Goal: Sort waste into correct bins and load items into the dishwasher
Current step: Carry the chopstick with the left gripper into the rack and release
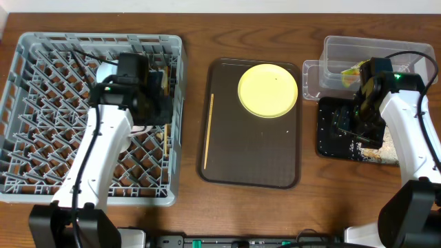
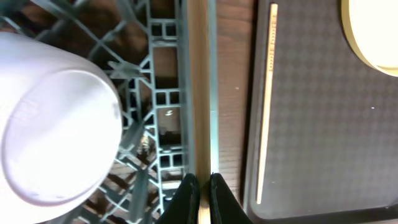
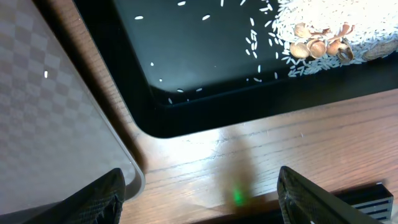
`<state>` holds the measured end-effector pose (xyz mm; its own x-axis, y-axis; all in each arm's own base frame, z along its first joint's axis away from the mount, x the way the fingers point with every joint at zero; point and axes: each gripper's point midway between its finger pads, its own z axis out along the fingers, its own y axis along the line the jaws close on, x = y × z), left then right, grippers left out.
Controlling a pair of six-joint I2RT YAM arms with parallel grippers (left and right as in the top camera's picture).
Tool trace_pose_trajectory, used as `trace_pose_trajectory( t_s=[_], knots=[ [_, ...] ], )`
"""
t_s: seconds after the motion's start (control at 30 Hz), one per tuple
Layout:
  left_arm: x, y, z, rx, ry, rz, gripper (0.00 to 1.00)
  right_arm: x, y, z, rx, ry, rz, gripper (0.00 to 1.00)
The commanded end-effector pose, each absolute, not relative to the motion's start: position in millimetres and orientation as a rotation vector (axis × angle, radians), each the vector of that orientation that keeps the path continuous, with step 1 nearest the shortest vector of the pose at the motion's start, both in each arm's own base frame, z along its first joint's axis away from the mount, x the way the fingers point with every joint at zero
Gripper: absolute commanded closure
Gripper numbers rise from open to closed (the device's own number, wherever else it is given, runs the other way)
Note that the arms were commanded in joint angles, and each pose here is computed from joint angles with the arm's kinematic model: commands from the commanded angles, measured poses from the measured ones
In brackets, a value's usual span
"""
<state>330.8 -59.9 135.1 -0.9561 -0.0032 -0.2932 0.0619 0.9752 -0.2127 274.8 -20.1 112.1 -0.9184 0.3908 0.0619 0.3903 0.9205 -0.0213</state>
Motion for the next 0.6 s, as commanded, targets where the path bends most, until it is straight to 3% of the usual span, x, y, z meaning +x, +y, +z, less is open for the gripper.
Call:
trace_pose_trajectory(
  t_s=[0.0,0.43,0.47,0.57],
  knots=[
    [333.2,-60.1,137.2,0.148,2.812,-0.323,0.94,276.6,-23.4,120.5,-0.611,-3.048,0.021,0.23],
    [344.2,-51.2,92.5,0.175,2.914,-0.241,0.94,276.0,-21.4,120.5,-0.611,-3.044,0.005,0.24],
    [344.6,-51.3,91.8,0.175,2.914,-0.241,0.89,276.0,-21.4,120.5,-0.611,-3.044,0.005,0.24],
    [346.2,-51.4,93.4,0.175,2.905,-0.241,0.56,276.0,-21.4,120.5,-0.611,-3.044,0.005,0.24]
  ],
)
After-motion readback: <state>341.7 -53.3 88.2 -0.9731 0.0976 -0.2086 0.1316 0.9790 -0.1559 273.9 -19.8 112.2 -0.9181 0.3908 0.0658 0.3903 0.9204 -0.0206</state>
